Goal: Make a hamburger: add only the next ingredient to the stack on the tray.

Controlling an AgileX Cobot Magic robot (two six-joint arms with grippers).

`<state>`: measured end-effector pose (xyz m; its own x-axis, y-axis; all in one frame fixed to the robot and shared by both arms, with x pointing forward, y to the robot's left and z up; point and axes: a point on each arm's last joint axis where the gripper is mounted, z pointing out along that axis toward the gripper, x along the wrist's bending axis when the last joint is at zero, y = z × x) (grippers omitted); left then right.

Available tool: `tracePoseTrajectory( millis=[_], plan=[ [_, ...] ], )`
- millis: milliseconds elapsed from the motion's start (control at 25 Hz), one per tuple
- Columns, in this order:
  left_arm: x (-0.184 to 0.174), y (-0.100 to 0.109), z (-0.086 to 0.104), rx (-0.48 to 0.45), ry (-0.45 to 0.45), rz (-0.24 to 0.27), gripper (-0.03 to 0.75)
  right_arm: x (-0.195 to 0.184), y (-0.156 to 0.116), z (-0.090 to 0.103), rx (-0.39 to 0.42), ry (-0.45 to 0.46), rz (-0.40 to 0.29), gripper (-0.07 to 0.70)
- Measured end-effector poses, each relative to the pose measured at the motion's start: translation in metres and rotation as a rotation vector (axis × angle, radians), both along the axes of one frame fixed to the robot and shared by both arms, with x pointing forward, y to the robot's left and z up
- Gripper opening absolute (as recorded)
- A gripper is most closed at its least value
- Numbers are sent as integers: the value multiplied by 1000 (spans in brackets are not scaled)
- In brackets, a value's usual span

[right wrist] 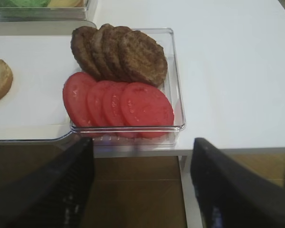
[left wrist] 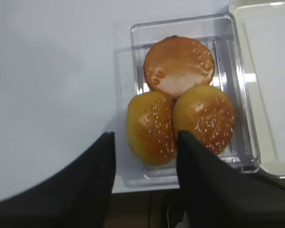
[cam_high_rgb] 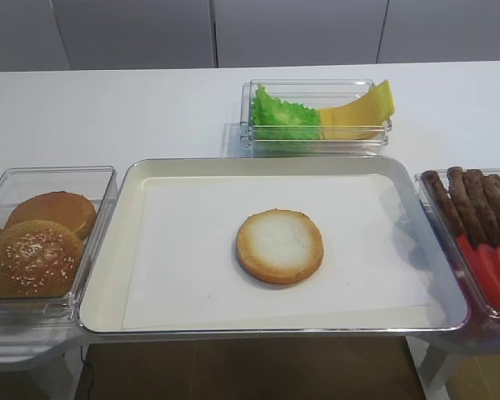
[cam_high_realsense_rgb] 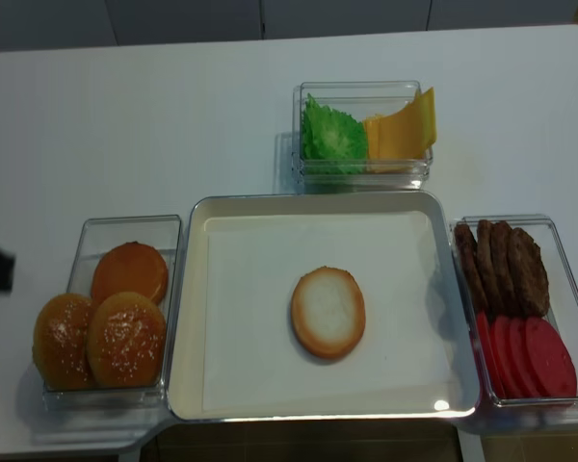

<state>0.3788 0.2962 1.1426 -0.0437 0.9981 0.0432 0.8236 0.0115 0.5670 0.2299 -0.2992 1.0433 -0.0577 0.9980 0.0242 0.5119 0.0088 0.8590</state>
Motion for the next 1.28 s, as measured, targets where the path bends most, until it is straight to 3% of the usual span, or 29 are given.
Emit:
tracePoseTrajectory(
  millis=[320,640,840,1000,1280],
  plan=[
    [-81,11,-22,-26,-118,41,317,0,0,0,0,0,0,499],
    [-152,20,-31,-66,-383,41,317,0,0,0,0,0,0,499],
    [-178,23,-53,-82,-481,40,317,0,0,0,0,0,0,499],
    [-177,22,-66,-78,-459,40,317,0,0,0,2,0,-1,499],
    [-169,20,-81,-42,-397,-17,317,0,0,0,4,-2,-2,499]
  ],
)
